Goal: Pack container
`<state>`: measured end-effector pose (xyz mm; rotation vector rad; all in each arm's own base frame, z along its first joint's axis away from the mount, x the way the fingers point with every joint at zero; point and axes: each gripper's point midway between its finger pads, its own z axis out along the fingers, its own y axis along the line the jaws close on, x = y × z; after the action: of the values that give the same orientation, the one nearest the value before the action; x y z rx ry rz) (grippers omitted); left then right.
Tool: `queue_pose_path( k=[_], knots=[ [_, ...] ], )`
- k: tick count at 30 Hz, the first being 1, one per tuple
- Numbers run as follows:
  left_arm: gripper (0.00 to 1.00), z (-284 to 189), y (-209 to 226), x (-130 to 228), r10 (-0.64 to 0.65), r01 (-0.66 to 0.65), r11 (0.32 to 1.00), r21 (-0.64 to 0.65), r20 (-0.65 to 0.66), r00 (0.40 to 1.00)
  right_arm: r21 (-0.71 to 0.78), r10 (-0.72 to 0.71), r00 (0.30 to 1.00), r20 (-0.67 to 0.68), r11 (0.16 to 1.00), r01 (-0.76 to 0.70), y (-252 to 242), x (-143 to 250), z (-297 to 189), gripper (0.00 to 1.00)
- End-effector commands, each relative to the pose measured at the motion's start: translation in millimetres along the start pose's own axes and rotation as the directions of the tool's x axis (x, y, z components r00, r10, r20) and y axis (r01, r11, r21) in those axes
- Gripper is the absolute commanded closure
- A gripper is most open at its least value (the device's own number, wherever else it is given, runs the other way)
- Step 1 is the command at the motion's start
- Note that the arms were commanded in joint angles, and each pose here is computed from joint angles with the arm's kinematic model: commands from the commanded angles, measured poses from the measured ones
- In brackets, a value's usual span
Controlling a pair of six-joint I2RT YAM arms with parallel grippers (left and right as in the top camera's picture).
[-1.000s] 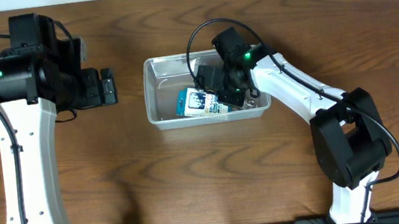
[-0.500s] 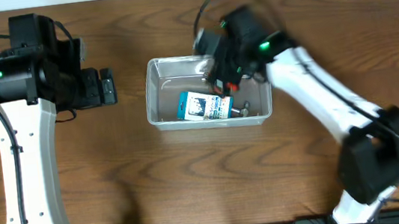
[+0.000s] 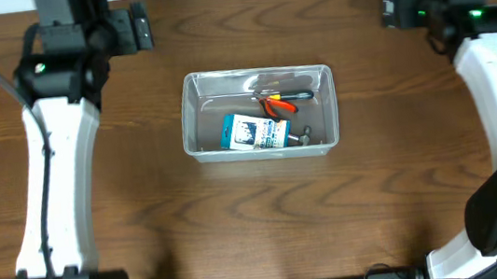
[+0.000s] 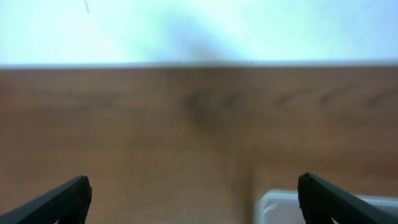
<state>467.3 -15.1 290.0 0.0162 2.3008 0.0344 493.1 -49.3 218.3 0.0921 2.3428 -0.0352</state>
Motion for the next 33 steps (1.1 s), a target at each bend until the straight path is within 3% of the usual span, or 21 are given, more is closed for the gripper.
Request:
queue_pose_path(
  k=[1, 4, 10, 21, 28, 33],
  knots=[
    [0.02, 10.4, 20.6, 31.0, 0.037, -0.052, 0.992, -0.117, -0.125, 0.991, 0.084, 0.104, 0.994, -0.040, 0.991, -0.101, -41.5, 13.2, -7.6, 0.01],
    [0.02, -6.7, 27.7, 33.5, 0.004, -0.022, 0.988, -0.151, -0.114, 0.993, 0.162, 0.115, 0.992, -0.048, 0.981, -0.106, -65.6, 21.7, -18.7, 0.01],
    [0.02, -62.3, 30.8, 37.5, -0.002, 0.004, 0.989, -0.150, 0.016, 1.000, 0.167, 0.091, 0.996, 0.024, 0.982, -0.094, -62.3, 32.8, -57.9, 0.01],
    [0.02, -144.2, 28.6, 128.1, -0.017, 0.055, 0.993, -0.108, 0.325, 0.945, 0.072, 0.037, 0.990, 0.135, 0.996, -0.047, -12.2, 120.5, -131.3, 0.01],
    [0.02, -169.8, 32.8, 177.2, -0.023, 0.070, 0.992, -0.106, 0.395, 0.918, 0.031, -0.038, 0.995, 0.092, 0.999, 0.035, 14.5, 184.1, -161.1, 0.01],
    [0.02, -183.4, 34.2, 191.7, -0.024, 0.072, 0.992, -0.105, 0.403, 0.915, 0.020, 0.026, 1.000, -0.013, 0.999, -0.025, 16.1, 225.8, -169.9, 0.01]
  ],
)
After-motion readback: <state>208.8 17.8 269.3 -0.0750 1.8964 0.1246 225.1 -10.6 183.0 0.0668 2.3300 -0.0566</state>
